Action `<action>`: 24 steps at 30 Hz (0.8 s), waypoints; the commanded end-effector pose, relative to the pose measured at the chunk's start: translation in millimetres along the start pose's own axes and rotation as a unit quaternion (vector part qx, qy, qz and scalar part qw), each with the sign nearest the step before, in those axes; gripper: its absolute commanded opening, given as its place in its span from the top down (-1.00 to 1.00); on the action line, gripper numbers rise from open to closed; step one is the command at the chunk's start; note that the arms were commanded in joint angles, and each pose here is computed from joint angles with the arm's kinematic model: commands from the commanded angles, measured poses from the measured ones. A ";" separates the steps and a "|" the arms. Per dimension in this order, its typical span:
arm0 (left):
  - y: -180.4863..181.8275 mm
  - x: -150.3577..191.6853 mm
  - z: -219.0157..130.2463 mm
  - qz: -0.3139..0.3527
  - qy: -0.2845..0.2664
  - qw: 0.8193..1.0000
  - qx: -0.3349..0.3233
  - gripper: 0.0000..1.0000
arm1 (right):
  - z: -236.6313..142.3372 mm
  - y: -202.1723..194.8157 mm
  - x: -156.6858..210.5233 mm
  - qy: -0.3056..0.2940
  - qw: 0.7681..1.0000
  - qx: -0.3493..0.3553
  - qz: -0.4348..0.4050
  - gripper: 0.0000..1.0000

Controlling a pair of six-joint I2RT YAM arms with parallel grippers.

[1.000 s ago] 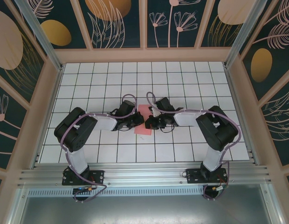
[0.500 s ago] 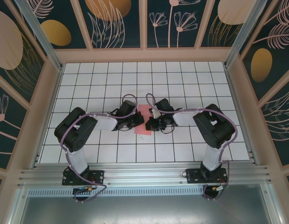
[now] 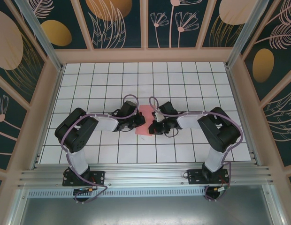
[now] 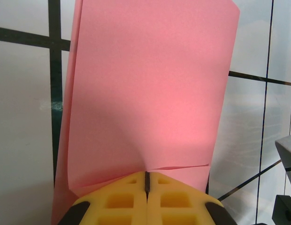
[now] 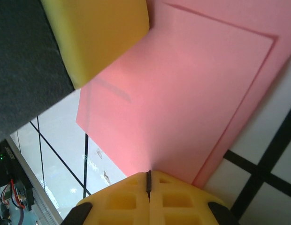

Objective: Fold a paper plane with a square sheet of paper (pick it up from the middle)
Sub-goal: Fold the triangle a second time at the center of the table.

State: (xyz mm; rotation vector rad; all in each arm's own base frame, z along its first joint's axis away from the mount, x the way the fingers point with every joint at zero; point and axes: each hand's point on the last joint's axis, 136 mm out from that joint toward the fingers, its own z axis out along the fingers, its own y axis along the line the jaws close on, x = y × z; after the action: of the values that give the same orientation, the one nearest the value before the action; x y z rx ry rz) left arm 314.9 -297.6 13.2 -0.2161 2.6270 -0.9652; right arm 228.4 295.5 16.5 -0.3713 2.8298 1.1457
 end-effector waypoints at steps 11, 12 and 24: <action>52.4 16.7 8.2 -0.013 0.016 0.995 -0.094 0.97 | -13.4 -19.9 43.2 0.037 0.998 -0.003 0.046 0.96; 52.2 16.0 8.0 -0.013 0.016 0.995 -0.094 0.97 | -16.7 -11.5 35.3 0.026 0.999 -0.013 0.035 0.96; 30.3 7.5 3.7 -0.004 0.009 0.998 -0.059 0.94 | -15.3 12.7 -23.4 -0.027 0.999 -0.023 0.001 0.96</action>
State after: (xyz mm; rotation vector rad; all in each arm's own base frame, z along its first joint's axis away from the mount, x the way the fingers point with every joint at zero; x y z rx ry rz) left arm 315.7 -298.3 14.2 -0.2146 2.6245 -0.9674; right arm 244.0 301.1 58.5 -0.3843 2.6991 1.2502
